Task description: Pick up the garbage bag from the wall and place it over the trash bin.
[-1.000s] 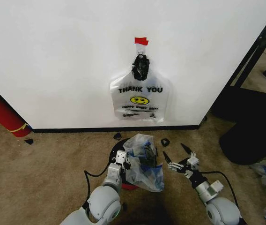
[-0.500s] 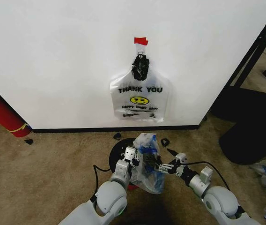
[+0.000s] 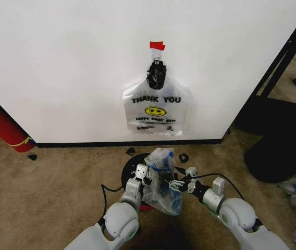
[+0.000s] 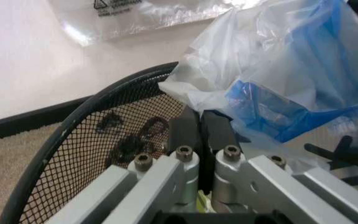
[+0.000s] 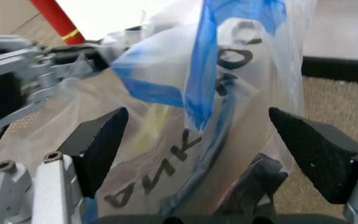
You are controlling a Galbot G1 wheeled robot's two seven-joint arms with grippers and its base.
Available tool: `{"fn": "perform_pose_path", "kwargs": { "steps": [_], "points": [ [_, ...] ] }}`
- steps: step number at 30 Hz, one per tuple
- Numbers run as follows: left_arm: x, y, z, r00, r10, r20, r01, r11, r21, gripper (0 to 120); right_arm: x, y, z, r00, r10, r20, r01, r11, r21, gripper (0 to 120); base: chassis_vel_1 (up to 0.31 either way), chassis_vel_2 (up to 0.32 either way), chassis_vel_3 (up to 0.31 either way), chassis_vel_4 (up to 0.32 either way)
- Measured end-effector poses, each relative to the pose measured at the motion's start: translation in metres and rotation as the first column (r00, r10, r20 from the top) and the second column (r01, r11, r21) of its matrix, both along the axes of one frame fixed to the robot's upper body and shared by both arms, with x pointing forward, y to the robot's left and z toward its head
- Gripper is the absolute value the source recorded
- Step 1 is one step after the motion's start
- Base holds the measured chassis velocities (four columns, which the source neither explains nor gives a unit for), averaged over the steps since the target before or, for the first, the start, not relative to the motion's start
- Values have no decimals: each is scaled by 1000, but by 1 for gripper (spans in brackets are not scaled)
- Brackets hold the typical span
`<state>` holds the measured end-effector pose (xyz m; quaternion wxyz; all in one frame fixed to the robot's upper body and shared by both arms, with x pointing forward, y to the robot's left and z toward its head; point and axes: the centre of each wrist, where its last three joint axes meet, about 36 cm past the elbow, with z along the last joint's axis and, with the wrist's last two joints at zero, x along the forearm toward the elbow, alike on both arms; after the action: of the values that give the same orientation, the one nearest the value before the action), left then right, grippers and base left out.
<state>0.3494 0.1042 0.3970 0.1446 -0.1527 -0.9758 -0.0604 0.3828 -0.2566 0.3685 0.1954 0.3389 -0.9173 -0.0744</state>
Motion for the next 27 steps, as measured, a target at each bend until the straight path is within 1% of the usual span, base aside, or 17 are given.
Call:
{"fn": "perform_pose_path", "kwargs": {
  "steps": [2, 5, 6, 10, 11, 12, 17, 19, 20, 21, 25, 27],
  "points": [
    [-2, 1, 0, 1000, -1, -1, 1, 1000, -1, 0, 5, 4, -1, 999, -20, -34, 21, 1000, 10, 86, 0, 0, 0, 0],
    [-4, 1, 0, 1000, -1, -2, 1, 1000, 0, 0, 9, 7, -2, 998, -33, -57, 33, 999, 13, 85, 0, 0, 0, 0],
    [-4, 2, 0, 1000, -2, -3, 2, 1000, 0, 0, 11, 9, -3, 997, -37, -68, 38, 999, 16, 82, 0, 0, 0, 0],
    [-6, 2, 0, 1000, -2, -2, 2, 1000, -1, 0, 20, 15, -7, 991, -55, -119, 59, 998, 31, 64, 0, 0, 0, 0],
    [-7, 2, 0, 1000, -3, -2, 3, 1000, -1, 0, 21, 16, -8, 989, -59, -135, 64, 998, 29, 61, 0, 0, 0, 0],
    [-7, 2, 0, 1000, -3, -2, 3, 1000, -1, 0, 21, 16, -8, 989, -59, -135, 64, 998, 29, 61, 0, 0, 0, 0],
    [-8, 2, 0, 1000, -2, -2, 2, 1000, 0, 0, 27, 24, -10, 979, -87, -184, 90, 996, 8, 41, 0, 0, 0, 0],
    [-8, 3, 0, 1000, -1, -1, 1, 1000, 0, 0, 26, 27, -7, 973, -107, -203, 107, 994, -11, 30, 0, 0, 0, 0],
    [-8, 3, 0, 1000, -1, -1, 1, 1000, 0, 0, 26, 27, -7, 973, -107, -203, 107, 994, -11, 30, 0, 0, 0, 0],
    [-8, 3, 0, 1000, 0, -1, 0, 1000, 1, 0, 26, 28, -5, 970, -116, -212, 114, 993, -23, 27, 0, 0, 0, 0],
    [-10, 4, -1, 1000, 0, -1, 0, 1000, -2, 0, 20, 31, 3, 957, -163, -239, 149, 986, -76, 11, 0, 0, 0, 0],
    [-16, 4, 0, 1000, -13, 2, 13, 1000, -10, 0, 13, 33, 8, 946, -204, -254, 184, 978, -99, 3, 0, 0, 0, 0]
  ]
}}
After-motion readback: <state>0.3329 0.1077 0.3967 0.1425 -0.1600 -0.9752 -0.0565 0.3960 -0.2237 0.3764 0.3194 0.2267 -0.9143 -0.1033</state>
